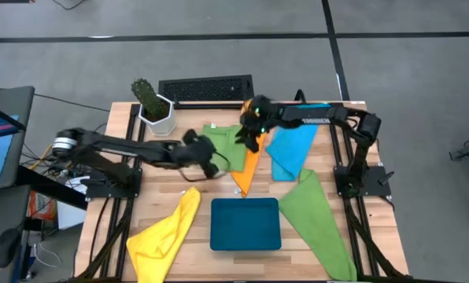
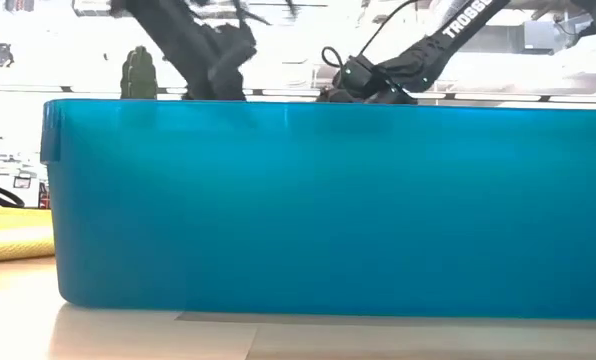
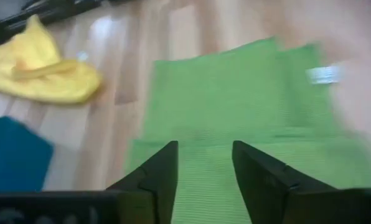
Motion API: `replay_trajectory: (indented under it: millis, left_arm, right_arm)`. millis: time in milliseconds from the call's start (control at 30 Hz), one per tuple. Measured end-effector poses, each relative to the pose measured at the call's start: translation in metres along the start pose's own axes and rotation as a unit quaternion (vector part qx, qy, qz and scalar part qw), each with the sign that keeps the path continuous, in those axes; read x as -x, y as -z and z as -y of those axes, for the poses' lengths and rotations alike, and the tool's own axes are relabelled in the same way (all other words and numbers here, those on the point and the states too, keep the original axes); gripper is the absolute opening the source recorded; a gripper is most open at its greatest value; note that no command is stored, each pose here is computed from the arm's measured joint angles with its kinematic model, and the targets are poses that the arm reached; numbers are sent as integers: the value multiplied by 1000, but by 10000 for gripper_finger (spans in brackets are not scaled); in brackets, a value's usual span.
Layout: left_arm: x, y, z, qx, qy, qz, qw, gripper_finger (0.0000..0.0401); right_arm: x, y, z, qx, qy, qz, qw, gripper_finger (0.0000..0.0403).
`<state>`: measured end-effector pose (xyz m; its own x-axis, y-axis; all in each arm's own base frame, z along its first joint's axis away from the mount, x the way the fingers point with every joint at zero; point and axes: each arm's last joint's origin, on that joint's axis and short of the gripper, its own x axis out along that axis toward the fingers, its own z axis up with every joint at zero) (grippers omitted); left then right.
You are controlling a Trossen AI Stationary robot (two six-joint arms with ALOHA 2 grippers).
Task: Fold microfiber towels
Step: Fold the top green microfiber towel
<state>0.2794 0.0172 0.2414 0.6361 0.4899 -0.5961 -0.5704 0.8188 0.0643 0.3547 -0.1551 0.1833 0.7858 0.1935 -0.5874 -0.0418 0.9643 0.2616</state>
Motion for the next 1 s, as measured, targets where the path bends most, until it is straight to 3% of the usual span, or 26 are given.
replay_trajectory:
  millis: [133, 400, 500, 800, 1000]
  left_arm:
    - [15, 15, -20, 77, -1, 69, 995, 0]
    - [9, 68, -36, 182, 17, 57, 981, 0]
    - [7, 72, -35, 181, 16, 50, 982, 0]
    - [6, 72, -36, 171, 12, 49, 984, 0]
    - [6, 73, -36, 170, 11, 47, 984, 0]
  right_arm:
    - [-17, -1, -26, 22, -9, 24, 999, 142]
    - [-51, 0, -81, 125, 51, 16, 991, 90]
    - [-54, 7, -83, 122, 61, 3, 991, 69]
    - [-56, 43, -78, 89, 81, 55, 991, 20]
    - [-65, 51, -84, 103, 77, 65, 990, 20]
